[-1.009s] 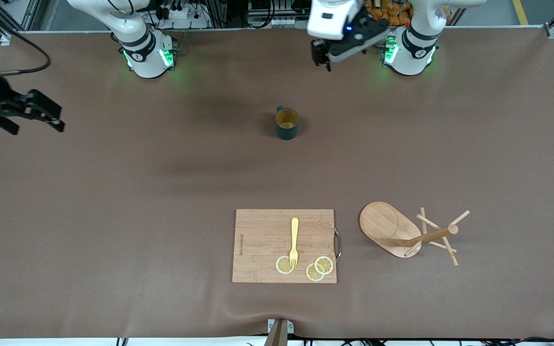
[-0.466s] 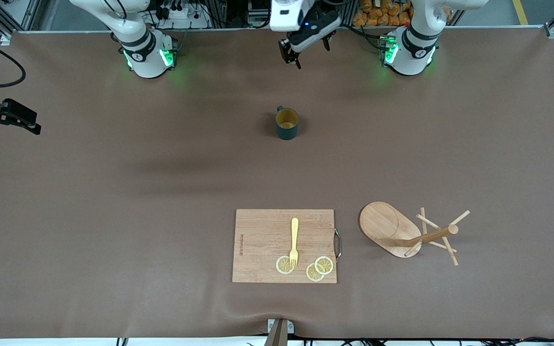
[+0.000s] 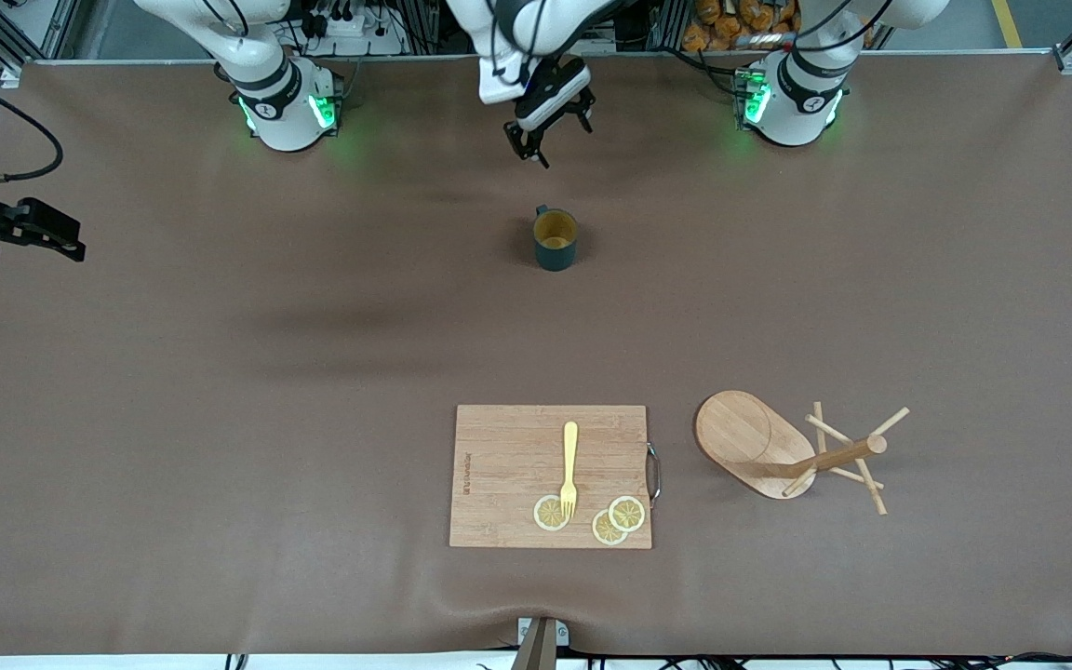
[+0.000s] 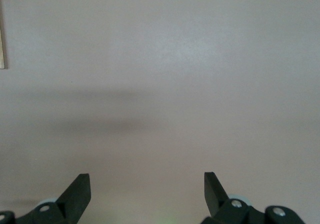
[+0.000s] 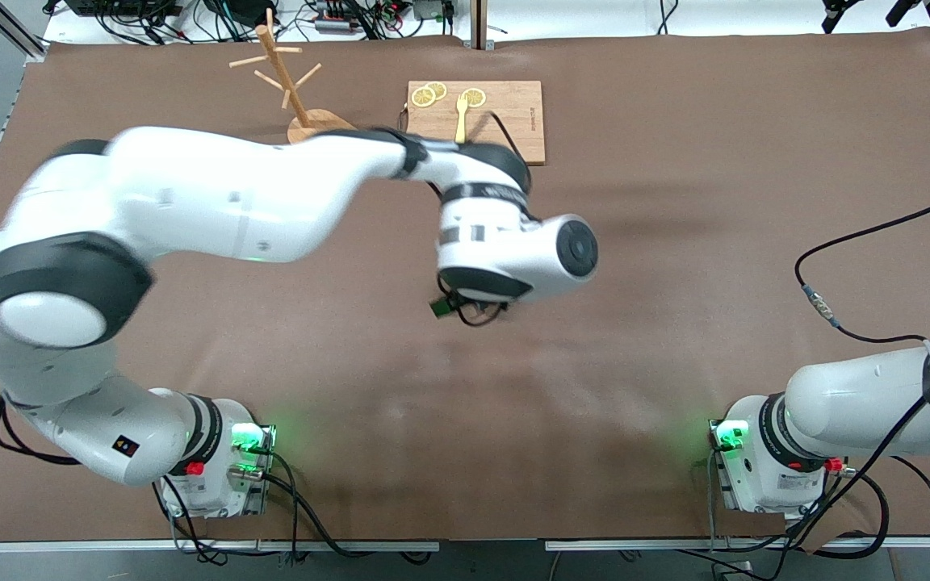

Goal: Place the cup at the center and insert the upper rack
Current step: 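Withdraw the right gripper while the left gripper moves above the mug, then lower the left gripper onto the mug handle and grasp it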

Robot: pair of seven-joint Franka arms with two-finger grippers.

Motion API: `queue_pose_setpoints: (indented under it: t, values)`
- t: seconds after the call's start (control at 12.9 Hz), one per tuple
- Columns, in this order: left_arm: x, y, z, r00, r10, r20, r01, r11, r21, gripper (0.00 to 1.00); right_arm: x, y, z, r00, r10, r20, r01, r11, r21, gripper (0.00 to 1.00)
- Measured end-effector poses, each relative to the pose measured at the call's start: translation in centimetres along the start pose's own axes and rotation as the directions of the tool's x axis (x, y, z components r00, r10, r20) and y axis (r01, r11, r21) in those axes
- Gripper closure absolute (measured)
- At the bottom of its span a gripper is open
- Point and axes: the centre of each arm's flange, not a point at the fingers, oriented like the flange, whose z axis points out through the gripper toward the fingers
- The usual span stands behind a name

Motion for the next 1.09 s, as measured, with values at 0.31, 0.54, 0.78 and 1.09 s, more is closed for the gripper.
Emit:
queue_pose_setpoints:
  t: [0.31,0.54,0.78,1.09]
  values:
    - [-6.3,0.4,3.3,0.997,-0.036,-0.073,0.033,0.999,-0.038,0.00,-0.1,-0.2,0.3,1.000,0.006,0.009,-0.006,0.998,0.069,0.00]
    - [-8.3,0.2,4.6,0.991,-0.043,-0.130,0.034,0.997,-0.066,0.00,-0.2,0.5,0.5,1.000,0.020,0.014,-0.021,0.997,0.074,0.00]
    - [-11.1,0.0,7.3,0.960,-0.111,-0.259,0.078,0.988,-0.134,0.00,-0.4,2.1,0.8,0.999,0.049,0.020,-0.050,0.996,0.077,0.00]
    - [-12.4,0.1,8.6,0.934,-0.129,-0.332,0.063,0.977,-0.202,0.00,-0.4,2.2,1.0,0.998,0.050,0.028,-0.052,0.996,0.079,0.00]
